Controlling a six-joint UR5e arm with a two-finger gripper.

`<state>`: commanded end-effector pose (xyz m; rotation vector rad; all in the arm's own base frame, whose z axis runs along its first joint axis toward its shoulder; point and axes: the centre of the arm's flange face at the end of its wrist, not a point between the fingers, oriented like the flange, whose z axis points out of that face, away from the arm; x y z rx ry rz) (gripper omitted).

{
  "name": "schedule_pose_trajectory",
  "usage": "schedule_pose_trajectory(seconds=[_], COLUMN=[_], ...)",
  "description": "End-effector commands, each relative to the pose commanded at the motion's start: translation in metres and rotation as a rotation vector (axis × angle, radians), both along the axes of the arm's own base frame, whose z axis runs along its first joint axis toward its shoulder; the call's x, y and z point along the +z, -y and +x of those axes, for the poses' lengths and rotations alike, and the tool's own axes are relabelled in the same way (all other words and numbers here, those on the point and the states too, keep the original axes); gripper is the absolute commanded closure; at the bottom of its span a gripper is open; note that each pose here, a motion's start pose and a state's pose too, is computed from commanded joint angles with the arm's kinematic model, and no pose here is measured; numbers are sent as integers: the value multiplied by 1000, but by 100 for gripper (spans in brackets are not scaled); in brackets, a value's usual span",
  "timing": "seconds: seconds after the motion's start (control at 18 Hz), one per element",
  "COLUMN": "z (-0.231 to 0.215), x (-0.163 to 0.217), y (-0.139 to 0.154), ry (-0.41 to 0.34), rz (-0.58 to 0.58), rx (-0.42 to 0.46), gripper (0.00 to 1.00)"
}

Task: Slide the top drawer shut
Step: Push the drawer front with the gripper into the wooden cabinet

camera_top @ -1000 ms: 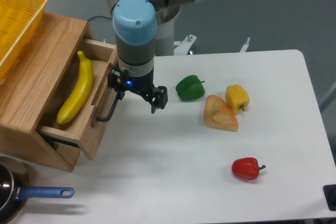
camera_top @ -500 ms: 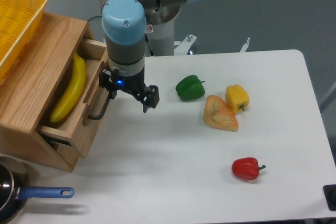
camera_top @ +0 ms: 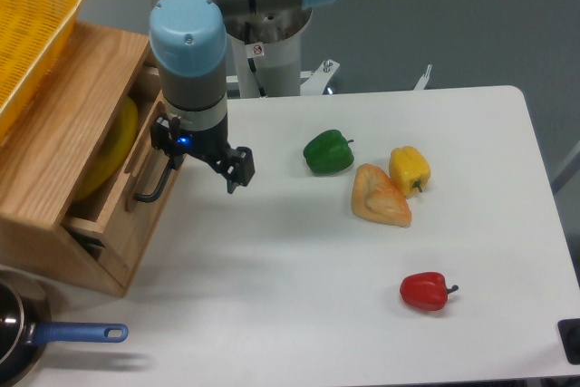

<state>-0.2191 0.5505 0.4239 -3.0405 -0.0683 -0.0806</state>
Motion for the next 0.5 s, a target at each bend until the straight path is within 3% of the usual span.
schedule_pose_trajectory(seconds=[0.5], z=[19], x=[1], y=[-8], ry=[0], rz=[3], rx=[-34], gripper=[0])
